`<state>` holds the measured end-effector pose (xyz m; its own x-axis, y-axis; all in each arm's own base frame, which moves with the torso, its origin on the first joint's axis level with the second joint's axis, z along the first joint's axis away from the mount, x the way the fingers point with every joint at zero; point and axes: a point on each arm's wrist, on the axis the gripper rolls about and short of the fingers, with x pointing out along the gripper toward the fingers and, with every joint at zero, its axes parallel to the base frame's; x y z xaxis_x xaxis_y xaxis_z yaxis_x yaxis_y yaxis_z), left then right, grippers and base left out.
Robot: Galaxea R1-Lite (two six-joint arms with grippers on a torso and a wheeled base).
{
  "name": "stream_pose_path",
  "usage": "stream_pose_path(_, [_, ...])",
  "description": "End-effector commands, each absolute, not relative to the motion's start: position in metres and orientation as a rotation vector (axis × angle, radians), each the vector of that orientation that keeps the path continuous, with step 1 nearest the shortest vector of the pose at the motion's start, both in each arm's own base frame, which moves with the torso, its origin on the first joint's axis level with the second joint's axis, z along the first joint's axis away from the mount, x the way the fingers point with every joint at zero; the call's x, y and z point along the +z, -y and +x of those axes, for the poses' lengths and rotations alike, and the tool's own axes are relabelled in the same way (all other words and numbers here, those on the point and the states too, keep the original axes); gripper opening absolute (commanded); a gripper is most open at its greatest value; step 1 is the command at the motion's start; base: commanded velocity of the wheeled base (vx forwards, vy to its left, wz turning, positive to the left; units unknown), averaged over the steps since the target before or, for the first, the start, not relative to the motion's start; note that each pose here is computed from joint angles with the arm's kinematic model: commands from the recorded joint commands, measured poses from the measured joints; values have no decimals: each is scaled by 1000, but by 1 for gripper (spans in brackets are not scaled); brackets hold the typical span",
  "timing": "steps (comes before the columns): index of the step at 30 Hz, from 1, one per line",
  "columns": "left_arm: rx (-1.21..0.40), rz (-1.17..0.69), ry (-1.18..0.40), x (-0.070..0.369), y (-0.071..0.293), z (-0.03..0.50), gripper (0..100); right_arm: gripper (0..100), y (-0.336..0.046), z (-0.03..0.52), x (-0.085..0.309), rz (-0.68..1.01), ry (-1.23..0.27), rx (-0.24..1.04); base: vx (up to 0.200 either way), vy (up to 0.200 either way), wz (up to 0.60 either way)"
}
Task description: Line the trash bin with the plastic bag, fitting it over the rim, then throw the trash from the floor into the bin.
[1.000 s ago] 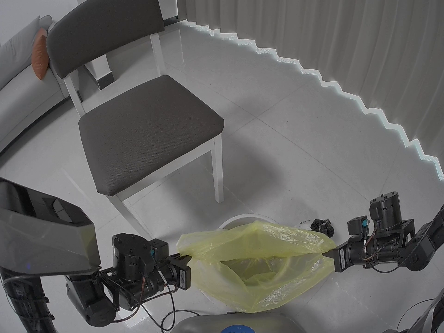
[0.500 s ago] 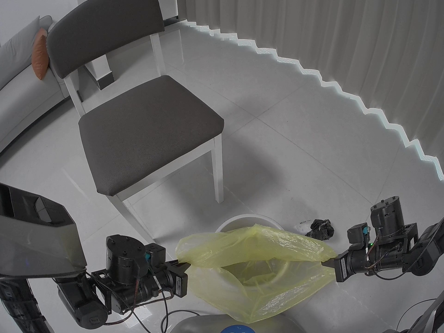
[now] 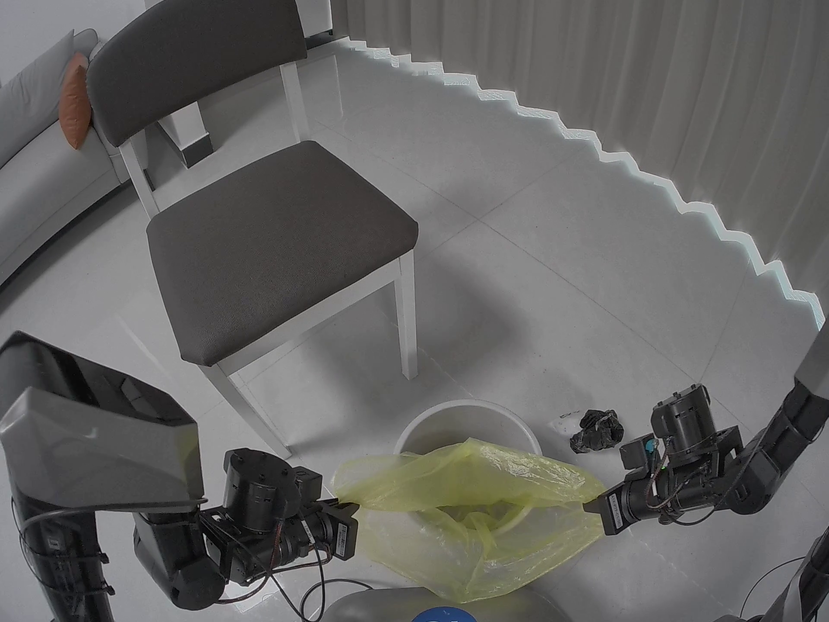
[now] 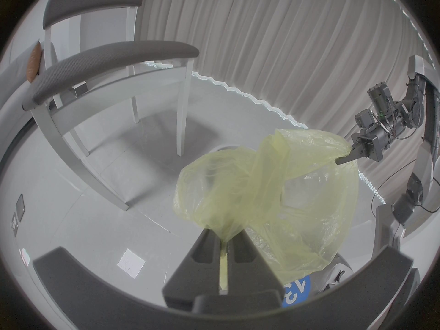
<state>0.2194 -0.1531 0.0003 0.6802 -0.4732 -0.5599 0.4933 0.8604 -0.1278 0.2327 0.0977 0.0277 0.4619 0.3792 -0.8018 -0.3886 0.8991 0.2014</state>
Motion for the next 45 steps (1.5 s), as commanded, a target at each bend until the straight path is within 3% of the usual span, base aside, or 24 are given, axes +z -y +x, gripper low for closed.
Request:
stream_pose_path(1, [-493,40,-678,-27,150,236,0,0,-100,249,-4,-8,-1044,445,0,0,0])
stream_pose_path(6, [-465,40,-684,-50,158,256,0,0,-93,272,-16,22,-1002,400,0,0,0])
stream_pose_path(18, [-339,2,-557,-57,171,297,0,0,-76,307,-4,129,-866,262,0,0,0])
stream_pose_path(36, [-391,19,-568,-57,181,277,0,0,-88,285,-21,51,-947,327,0,0,0])
stream_pose_path(45, [-386,11,-537,-56,180,280,0,0,-81,290,-19,63,-902,311,0,0,0])
